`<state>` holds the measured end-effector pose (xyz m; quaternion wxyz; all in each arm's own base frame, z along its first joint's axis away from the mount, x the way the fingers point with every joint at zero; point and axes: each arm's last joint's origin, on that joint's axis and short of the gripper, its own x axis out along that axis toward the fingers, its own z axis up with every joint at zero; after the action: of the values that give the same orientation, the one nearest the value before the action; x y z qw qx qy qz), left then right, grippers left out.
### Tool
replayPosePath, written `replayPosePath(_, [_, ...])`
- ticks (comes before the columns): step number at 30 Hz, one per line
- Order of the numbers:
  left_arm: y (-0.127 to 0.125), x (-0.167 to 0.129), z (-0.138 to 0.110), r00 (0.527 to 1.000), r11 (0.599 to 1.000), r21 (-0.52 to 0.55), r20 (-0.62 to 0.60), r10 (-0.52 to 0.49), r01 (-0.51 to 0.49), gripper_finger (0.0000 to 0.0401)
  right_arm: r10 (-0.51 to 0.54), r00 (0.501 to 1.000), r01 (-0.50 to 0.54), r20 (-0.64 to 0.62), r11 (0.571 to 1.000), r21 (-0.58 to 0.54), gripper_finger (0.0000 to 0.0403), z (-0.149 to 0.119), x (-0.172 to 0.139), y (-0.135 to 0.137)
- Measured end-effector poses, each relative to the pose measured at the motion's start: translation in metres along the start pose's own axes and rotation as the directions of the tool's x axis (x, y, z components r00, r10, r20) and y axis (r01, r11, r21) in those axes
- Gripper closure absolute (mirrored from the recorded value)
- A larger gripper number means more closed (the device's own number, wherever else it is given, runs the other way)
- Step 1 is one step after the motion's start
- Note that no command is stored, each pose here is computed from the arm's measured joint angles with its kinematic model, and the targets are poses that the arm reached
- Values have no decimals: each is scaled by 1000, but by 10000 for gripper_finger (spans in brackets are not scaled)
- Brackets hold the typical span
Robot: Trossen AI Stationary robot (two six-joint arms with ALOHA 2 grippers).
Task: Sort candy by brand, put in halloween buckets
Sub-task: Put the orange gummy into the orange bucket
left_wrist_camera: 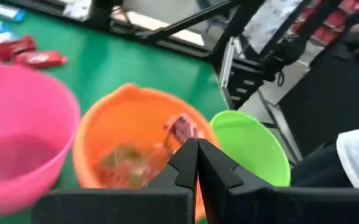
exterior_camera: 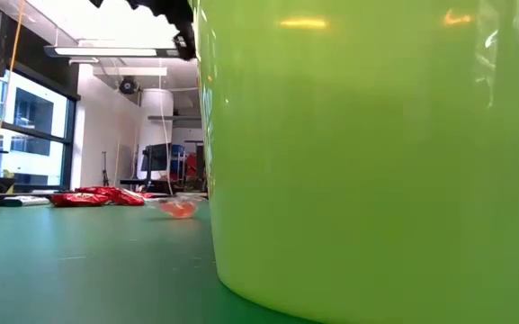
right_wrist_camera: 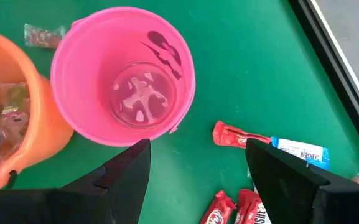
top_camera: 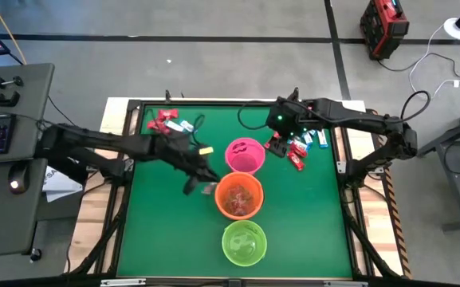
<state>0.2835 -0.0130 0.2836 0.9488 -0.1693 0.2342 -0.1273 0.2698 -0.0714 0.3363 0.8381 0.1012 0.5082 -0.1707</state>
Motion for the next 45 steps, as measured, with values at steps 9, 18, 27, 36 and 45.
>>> replayPosePath(9, [13,9,-33,950,971,-187,-301,88,-150,387,21,1000,-21,-6,1000,-16,146,0,0,-2])
replayPosePath(18, [17,9,-69,885,910,-250,-417,207,-330,282,24,1000,-24,19,1000,-4,146,2,0,-2])
replayPosePath(27, [44,32,-99,876,819,-343,-327,355,-460,176,26,999,-26,34,1000,12,146,4,0,-2])
replayPosePath(36, [60,61,-124,837,797,-322,-396,376,-511,168,21,998,-22,55,1000,14,147,6,1,-2])
replayPosePath(45, [65,70,-131,819,779,-309,-392,419,-546,215,22,998,-23,62,999,27,147,6,1,-2])
